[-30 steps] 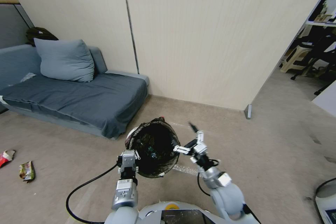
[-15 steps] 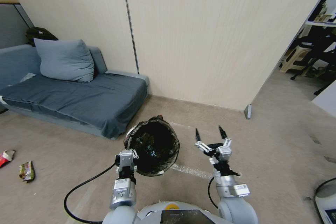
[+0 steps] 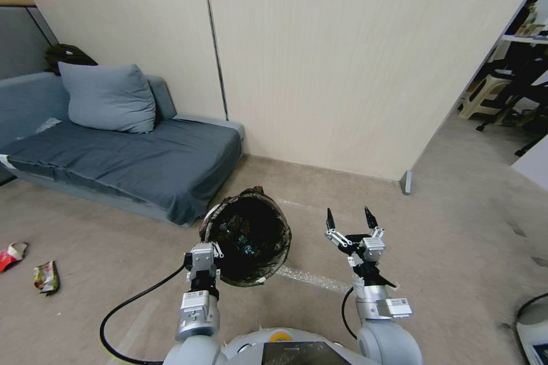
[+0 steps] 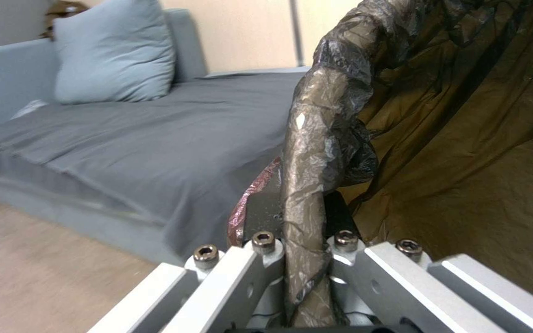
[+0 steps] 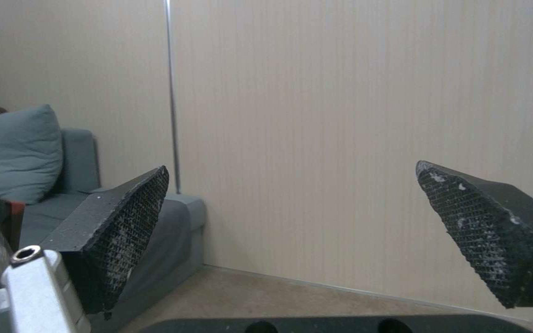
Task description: Pick up the trash bin, then pick up the garbage from the floor and place it into the trash bin.
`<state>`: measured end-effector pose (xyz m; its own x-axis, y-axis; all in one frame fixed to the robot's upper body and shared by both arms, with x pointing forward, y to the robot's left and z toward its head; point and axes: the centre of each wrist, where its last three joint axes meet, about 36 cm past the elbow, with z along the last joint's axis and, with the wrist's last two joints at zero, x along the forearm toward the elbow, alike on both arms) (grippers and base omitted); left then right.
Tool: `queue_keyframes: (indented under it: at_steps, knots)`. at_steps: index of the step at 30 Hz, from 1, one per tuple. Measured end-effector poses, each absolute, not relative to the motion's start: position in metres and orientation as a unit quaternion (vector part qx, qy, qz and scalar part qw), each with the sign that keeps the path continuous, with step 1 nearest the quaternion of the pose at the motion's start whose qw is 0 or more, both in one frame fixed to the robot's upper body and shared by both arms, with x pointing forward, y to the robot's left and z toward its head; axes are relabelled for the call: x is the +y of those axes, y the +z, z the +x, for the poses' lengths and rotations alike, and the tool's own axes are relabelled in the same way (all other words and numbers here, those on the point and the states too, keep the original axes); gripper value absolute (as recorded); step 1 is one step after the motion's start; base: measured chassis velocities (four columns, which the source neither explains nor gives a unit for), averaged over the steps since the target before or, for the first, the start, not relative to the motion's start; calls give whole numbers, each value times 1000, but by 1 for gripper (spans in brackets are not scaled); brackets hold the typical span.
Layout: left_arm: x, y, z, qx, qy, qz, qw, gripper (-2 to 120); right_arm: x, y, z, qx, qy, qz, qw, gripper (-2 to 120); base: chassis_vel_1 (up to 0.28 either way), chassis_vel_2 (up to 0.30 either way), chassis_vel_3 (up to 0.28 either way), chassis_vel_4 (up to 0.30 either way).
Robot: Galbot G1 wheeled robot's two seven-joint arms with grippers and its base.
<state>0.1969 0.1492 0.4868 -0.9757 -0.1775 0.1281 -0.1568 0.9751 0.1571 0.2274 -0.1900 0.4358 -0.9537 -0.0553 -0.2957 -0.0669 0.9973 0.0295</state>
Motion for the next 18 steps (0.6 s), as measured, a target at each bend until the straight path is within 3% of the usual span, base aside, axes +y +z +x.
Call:
queue_keyframes:
  at_steps: [18]
  knots:
    - [146,487,196,-990,-77,91,78,0,-184,430,231,987,24,-27,156,100,98,103,101,98]
